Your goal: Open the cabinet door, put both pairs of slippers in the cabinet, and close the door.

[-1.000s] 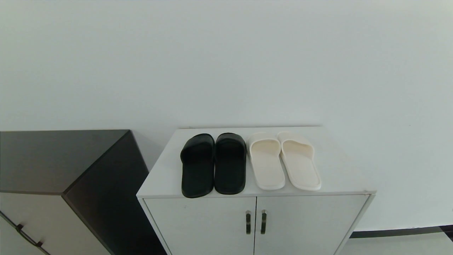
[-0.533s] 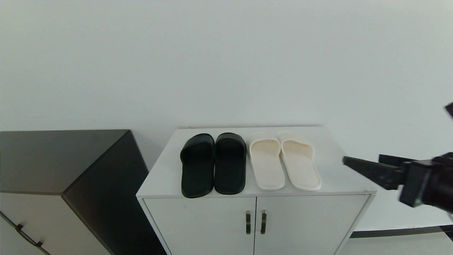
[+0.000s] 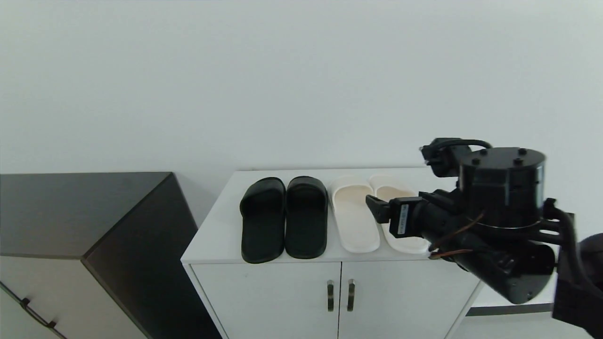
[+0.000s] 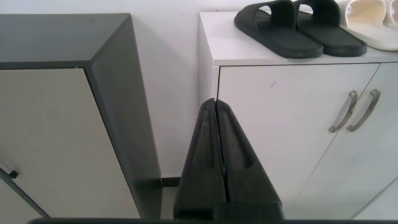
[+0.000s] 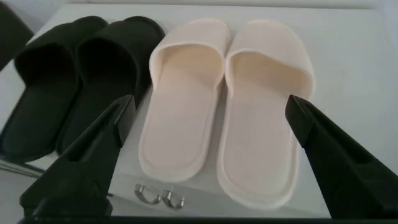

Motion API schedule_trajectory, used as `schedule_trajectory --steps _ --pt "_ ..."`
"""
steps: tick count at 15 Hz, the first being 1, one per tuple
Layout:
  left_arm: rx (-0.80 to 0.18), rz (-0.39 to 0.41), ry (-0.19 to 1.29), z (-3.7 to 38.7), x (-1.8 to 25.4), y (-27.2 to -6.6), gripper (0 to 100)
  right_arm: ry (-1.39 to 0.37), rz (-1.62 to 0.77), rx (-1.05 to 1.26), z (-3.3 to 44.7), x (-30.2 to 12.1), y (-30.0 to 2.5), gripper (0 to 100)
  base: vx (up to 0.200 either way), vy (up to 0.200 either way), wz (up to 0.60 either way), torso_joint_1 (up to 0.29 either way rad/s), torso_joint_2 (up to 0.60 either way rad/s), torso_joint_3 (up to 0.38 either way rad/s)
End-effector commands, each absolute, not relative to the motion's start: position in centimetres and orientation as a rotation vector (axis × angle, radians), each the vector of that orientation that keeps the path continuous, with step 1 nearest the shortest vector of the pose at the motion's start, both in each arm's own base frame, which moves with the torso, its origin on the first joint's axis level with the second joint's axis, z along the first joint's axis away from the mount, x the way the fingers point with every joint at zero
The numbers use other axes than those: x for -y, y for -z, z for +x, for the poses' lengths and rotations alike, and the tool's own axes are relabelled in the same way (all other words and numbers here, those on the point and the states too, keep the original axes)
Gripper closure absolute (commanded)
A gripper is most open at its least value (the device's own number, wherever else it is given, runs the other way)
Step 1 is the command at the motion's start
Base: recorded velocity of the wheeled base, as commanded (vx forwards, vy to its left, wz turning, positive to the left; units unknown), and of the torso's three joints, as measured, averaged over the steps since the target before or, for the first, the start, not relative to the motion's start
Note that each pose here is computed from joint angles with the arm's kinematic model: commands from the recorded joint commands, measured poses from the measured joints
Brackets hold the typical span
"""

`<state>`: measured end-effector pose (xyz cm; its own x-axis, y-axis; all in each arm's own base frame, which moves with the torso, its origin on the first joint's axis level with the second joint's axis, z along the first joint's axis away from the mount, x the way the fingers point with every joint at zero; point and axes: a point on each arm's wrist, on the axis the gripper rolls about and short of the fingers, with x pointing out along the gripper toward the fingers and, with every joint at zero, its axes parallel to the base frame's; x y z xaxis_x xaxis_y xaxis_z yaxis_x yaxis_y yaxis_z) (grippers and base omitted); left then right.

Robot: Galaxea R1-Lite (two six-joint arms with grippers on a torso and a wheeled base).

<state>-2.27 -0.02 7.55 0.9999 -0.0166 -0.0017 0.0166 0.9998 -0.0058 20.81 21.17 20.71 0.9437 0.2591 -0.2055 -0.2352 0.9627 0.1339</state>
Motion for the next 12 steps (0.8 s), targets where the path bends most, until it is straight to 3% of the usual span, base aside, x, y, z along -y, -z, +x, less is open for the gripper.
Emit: schedule_trajectory --steps 1,12 --pt "-0.003 -0.006 0.018 -2.3 0.0 -7.6 100 -0.242 0.025 -0.279 23.1 -23.4 -17.5 0 0.000 0.000 0.00 0.000 0.00 0.000" --pt "-0.003 -0.011 0.017 -2.3 0.0 -7.6 100 -0.155 0.016 -0.238 30.7 -24.0 -13.8 0 0.000 0.000 0.00 0.000 0.00 0.000"
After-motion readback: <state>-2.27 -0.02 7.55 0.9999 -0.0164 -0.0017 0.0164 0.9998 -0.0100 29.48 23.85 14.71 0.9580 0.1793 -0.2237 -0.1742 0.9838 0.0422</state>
